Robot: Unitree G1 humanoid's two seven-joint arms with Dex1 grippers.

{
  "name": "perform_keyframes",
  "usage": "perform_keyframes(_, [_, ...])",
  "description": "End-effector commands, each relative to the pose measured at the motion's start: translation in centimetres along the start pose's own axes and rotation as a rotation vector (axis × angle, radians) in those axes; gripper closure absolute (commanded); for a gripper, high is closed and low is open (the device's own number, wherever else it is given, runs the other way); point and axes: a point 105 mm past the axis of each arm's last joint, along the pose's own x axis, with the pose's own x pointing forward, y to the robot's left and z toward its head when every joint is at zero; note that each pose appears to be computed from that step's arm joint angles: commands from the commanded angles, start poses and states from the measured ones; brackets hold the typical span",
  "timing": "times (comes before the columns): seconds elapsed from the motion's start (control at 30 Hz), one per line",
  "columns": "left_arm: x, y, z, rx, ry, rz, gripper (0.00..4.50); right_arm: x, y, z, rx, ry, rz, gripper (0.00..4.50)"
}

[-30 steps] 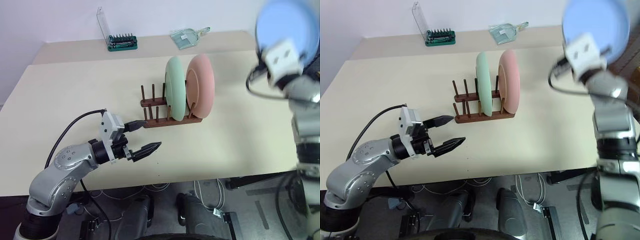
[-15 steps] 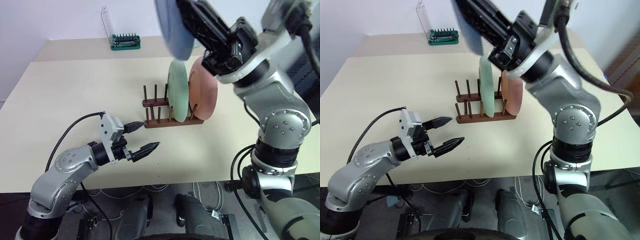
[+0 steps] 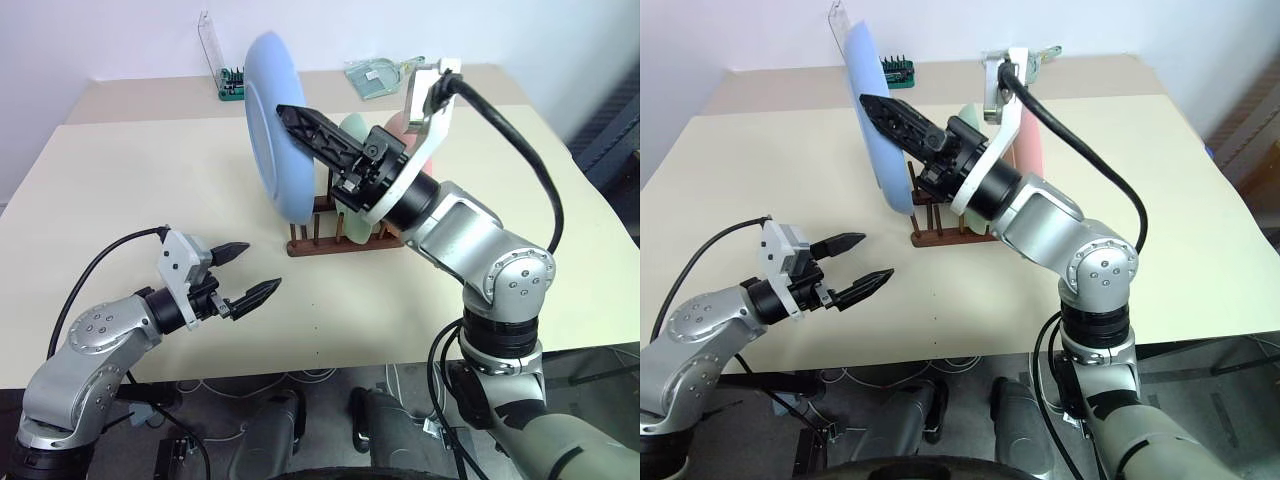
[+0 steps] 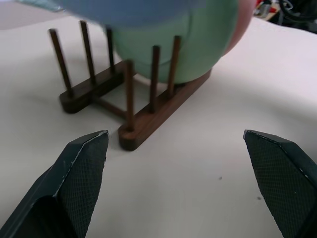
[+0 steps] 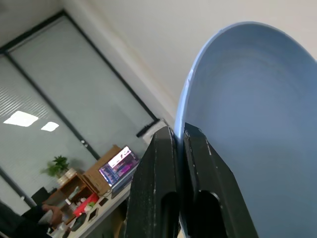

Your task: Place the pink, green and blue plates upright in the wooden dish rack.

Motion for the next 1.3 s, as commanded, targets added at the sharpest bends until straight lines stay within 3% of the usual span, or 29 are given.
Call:
perform_keyframes(0.03, [-0.5,0.2,1.0,0.041,-0.029,0.01,0.0,-0.3,-0.8,0.3,0.011,-0.018,-0.044,4.47])
perform_keyframes(0.77, [-0.3,-0.1,1.0,0.039,-0.033,0.017,0.0,0.0,-4.2,0.6,0.042,-0.065,-0.181,4.47])
perform_keyframes(0.9, [-0.3,-0.2,1.0,0.039,-0.033,0.016,0.0,0.0,-4.4,0.6,0.047,-0.062,-0.191,3.06])
perform_keyframes(1.07, [-0.3,-0.2,1.0,0.036,-0.033,0.013,0.0,0.0,-4.4,0.7,0.031,-0.062,-0.197,0.52])
perform_keyframes(1.3, [-0.2,-0.4,1.0,0.034,-0.034,0.01,0.0,0.2,-3.0,1.7,-0.085,-0.075,-0.132,0.52])
